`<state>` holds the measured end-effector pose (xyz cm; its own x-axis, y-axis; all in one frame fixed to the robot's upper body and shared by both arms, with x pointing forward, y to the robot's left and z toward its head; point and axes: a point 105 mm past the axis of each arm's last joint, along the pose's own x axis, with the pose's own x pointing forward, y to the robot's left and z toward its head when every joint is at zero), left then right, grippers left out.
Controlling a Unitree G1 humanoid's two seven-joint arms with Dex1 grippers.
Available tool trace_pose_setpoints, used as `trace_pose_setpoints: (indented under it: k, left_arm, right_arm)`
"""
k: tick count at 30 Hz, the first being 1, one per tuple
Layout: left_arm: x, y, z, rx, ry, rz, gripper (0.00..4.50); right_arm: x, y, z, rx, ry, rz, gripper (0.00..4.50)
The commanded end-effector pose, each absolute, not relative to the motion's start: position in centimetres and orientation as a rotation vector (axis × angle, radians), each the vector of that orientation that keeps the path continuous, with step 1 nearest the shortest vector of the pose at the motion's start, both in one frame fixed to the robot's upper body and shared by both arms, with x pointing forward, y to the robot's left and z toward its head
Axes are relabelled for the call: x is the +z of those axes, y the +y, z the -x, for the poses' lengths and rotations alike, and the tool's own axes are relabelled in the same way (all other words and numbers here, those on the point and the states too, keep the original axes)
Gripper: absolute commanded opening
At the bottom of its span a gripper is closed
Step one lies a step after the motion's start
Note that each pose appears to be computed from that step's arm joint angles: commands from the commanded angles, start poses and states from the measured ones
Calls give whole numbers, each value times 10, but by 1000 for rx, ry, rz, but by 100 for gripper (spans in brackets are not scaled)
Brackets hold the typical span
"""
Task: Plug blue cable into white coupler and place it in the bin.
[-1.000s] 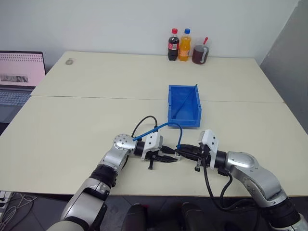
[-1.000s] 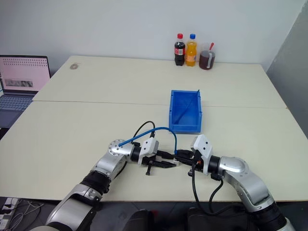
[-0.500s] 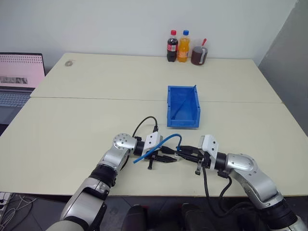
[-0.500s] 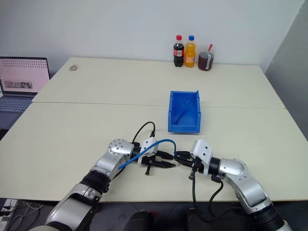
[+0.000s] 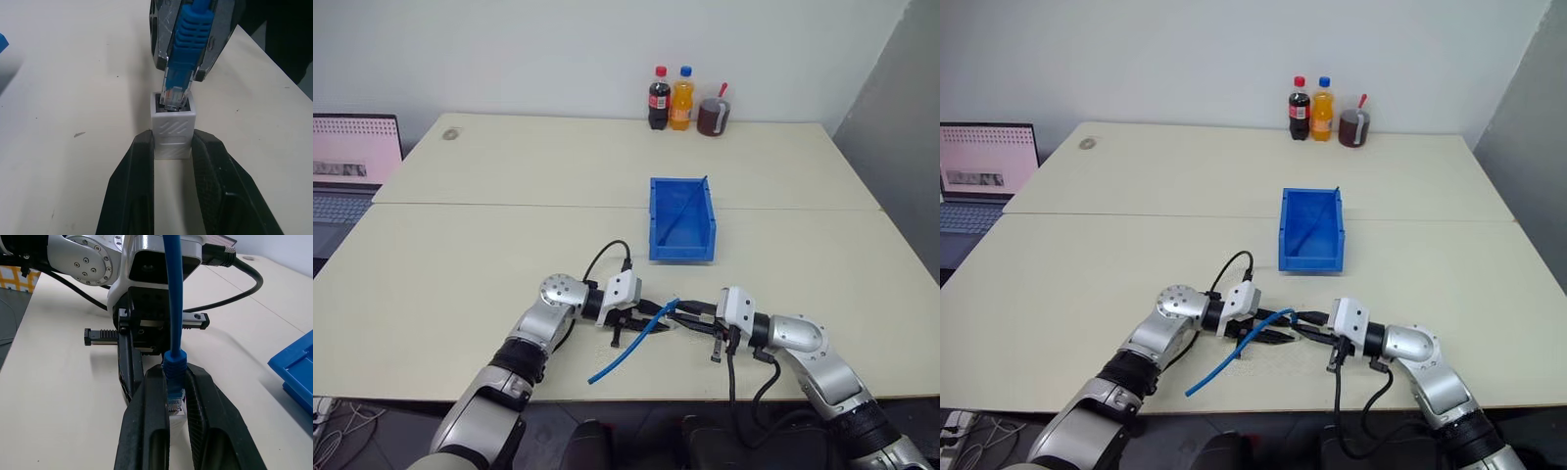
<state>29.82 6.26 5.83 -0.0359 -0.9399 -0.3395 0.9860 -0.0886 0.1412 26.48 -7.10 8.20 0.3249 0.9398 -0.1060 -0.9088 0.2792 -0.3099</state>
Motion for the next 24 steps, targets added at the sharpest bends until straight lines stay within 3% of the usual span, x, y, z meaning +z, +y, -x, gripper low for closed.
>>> trace_pose_setpoints:
  k: [1, 18, 24]
  left_arm:
    - [55, 73, -294, -1620, 181, -411, 77]
    - [57, 74, -293, -1624, 183, -421, 77]
    - [56, 74, -292, -1624, 185, -421, 77]
  right_arm:
    - [51, -76, -264, 1229, 21, 338, 23]
    - [46, -73, -268, 1311, -30, 476, 23]
    - [38, -74, -263, 1257, 167, 168, 23]
